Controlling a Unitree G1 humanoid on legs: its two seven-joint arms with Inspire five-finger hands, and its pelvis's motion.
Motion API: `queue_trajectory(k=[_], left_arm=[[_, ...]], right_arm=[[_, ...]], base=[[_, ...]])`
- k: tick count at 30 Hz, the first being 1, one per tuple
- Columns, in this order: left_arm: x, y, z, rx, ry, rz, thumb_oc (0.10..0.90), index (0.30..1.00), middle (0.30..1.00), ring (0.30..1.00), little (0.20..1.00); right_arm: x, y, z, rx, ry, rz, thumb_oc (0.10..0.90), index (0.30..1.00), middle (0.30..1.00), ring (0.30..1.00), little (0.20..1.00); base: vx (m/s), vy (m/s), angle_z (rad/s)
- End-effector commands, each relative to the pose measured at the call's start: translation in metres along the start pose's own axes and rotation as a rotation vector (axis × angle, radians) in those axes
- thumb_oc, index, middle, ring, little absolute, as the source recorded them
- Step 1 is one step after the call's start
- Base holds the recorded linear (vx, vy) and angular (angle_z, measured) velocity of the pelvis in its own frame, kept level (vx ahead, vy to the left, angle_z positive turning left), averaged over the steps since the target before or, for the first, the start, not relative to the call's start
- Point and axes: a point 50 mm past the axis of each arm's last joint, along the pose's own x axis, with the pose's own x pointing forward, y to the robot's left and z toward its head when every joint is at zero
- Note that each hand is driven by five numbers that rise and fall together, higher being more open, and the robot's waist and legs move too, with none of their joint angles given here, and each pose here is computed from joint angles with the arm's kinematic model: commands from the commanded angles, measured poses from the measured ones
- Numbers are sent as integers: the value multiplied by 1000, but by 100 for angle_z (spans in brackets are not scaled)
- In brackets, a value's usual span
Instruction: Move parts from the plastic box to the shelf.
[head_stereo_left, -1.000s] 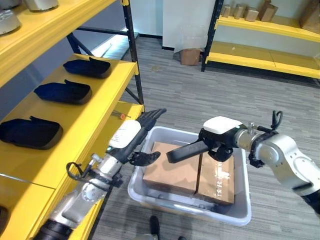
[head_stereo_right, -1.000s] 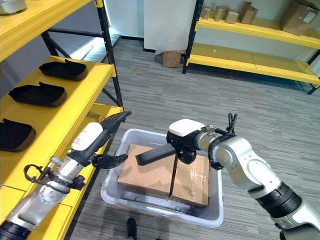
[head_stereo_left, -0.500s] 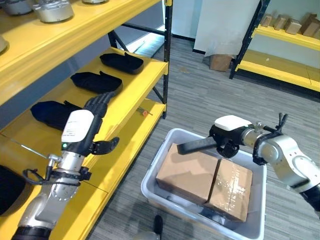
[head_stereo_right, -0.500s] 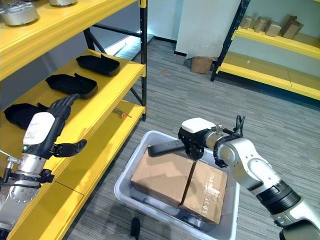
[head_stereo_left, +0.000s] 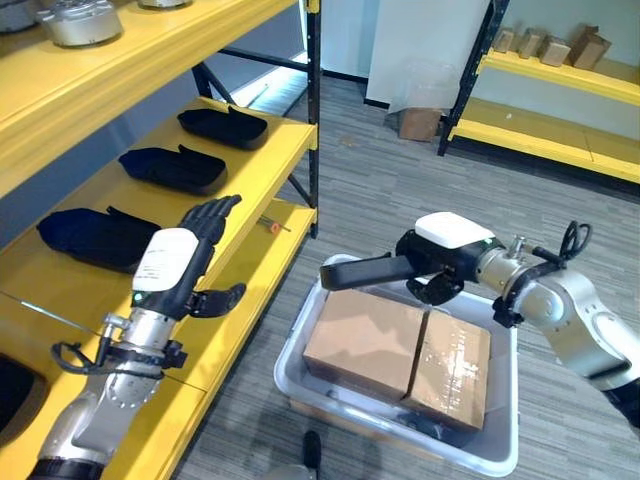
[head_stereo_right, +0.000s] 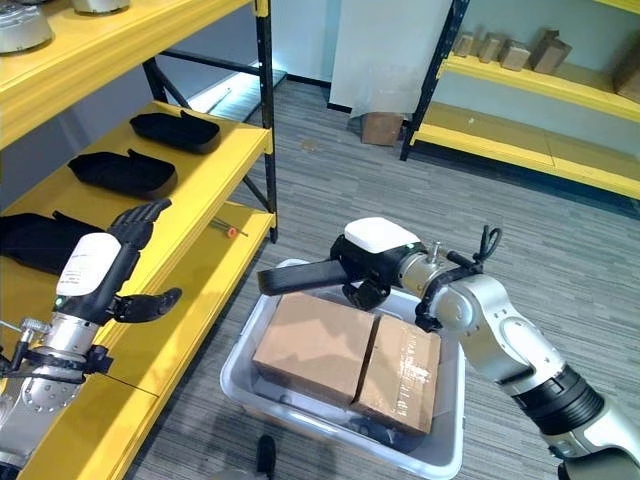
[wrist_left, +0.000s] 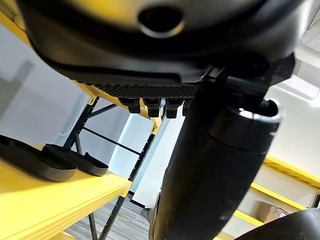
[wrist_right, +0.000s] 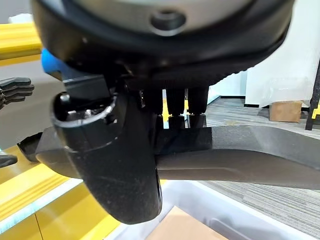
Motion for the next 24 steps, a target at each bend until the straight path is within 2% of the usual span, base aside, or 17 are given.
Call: queue_trajectory(k=[1,5,9,11,18,24], left_arm=[[23,13,32,-99,-179,104,900,1000,1000,1000,1000],[23,13,33,-99,-180,103,900,1000,1000,1000,1000],[26,6,39,-158,-194,73,900,1000,1000,1000,1000],[26,-6,48,-200,-219,33,900,1000,1000,1000,1000],[29,-17,57,-241,-243,-1,900,1000,1000,1000,1000],[33,-18,59,-242,-240,18,900,1000,1000,1000,1000]], right_arm=[[-9,-56,23,27,-124,-398,400,300,300,300,300],[-10,-56,23,27,-123,-398,400,300,300,300,300],[-7,-66,30,44,-149,-471,400,300,300,300,300],[-5,-72,33,101,-152,-504,400,300,300,300,300],[0,-76,45,129,-222,-503,400,300,300,300,300],[3,-71,62,105,-298,-427,400,300,300,300,300]], base=[[-44,-1,-6],[-15,-4,-14],[-27,-11,-2],[-58,-2,-3],[-16,0,-4],[0,0,0]])
